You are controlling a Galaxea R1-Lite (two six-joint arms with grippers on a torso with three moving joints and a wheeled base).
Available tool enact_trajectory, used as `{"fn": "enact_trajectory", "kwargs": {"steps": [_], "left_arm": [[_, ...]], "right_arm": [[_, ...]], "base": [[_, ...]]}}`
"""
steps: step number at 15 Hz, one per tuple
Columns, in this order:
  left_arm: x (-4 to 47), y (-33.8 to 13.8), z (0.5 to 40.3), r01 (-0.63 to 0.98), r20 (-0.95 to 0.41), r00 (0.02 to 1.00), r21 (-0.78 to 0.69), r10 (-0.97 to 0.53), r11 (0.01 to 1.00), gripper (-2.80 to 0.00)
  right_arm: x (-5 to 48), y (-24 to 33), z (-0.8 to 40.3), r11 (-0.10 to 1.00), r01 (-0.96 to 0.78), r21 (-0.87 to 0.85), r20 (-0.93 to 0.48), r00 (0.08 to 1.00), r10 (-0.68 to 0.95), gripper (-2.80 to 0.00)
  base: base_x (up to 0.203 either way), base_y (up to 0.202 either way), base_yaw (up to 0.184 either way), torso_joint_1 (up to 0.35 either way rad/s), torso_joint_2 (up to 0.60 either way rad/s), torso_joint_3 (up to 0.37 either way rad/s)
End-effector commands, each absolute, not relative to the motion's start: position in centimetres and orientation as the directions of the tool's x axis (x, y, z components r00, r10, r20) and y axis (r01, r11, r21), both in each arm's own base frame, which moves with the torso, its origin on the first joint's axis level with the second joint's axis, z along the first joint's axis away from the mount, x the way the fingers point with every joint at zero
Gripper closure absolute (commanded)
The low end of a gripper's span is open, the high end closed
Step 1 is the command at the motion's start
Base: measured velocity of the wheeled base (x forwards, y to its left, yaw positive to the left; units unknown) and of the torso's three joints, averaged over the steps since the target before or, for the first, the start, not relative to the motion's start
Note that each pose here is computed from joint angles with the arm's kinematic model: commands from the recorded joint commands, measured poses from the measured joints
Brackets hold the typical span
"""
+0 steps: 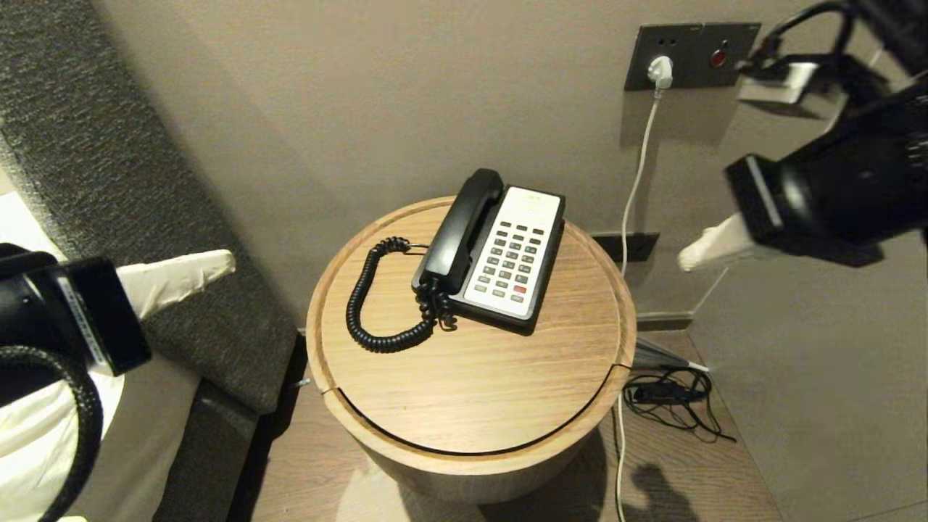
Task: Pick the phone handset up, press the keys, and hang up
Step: End the call using the dial pad
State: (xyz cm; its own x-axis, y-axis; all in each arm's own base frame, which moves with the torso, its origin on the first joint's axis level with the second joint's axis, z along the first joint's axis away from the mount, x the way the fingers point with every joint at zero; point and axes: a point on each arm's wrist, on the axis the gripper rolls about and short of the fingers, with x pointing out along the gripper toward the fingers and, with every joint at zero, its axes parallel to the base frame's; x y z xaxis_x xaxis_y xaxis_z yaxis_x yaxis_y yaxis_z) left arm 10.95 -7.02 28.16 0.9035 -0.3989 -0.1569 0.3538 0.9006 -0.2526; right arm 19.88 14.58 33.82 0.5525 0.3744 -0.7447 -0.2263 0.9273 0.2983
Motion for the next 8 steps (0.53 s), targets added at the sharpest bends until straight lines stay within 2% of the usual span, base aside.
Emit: {"fn": "enact_trajectory", "kwargs": {"steps": [1, 8], "left_arm": [[11.1, -7.1, 27.3, 0.339, -0.182, 0.903, -0.256, -0.389, 0.906, 0.0], [11.5, -7.1, 26.6, 0.315, -0.213, 0.904, -0.256, -0.371, 0.914, 0.0]], "right_arm": [[23.8, 19.9, 29.6, 0.94, -0.248, 0.237, -0.81, 0.483, 0.331, 0.0], [26.3, 22.8, 27.5, 0.928, -0.295, 0.226, -0.777, 0.52, 0.354, 0.0]], "base": [[0.0, 0.0, 0.0, 0.0, 0.0, 0.0], [0.0, 0.0, 0.0, 0.0, 0.0, 0.0]]}}
